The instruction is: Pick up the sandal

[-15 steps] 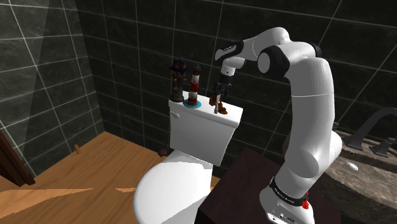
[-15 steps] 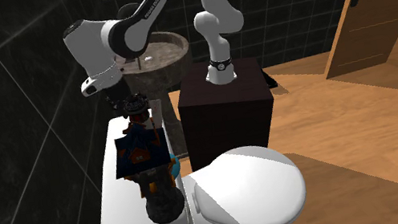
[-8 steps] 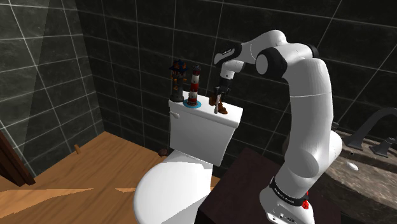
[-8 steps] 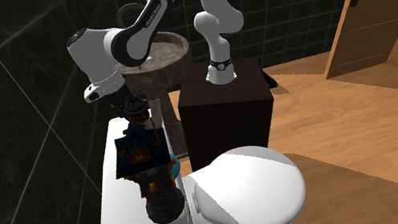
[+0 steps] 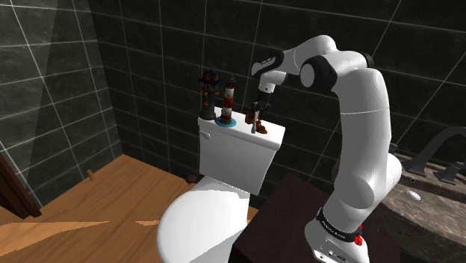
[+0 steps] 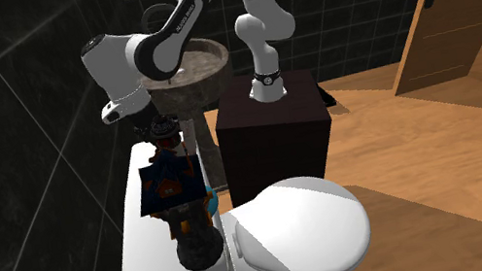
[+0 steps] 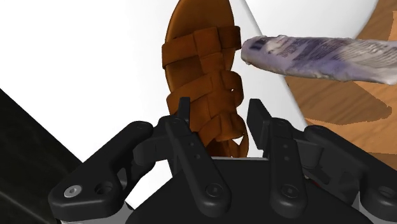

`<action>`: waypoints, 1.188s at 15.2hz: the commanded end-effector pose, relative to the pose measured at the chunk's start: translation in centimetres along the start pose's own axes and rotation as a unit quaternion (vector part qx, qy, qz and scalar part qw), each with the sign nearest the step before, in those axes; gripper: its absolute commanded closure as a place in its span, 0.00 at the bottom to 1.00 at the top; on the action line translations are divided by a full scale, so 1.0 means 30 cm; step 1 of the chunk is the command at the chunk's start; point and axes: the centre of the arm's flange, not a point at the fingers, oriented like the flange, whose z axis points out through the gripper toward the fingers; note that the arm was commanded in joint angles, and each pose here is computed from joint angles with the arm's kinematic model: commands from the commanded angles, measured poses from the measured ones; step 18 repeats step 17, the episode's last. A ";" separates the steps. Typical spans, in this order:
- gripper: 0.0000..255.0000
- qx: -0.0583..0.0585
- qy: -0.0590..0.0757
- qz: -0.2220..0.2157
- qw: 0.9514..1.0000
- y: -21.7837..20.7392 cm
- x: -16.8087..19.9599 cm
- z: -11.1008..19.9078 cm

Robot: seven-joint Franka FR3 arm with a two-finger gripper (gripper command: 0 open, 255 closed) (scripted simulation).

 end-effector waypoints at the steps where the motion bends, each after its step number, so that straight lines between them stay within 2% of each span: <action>1: 1.00 0.000 -0.001 0.000 1.000 -0.003 -0.003 -0.011; 15: 1.00 0.000 -0.001 0.000 1.000 -0.046 -0.028 -0.253; 18: 1.00 0.000 -0.001 0.000 1.000 -0.046 -0.028 -0.255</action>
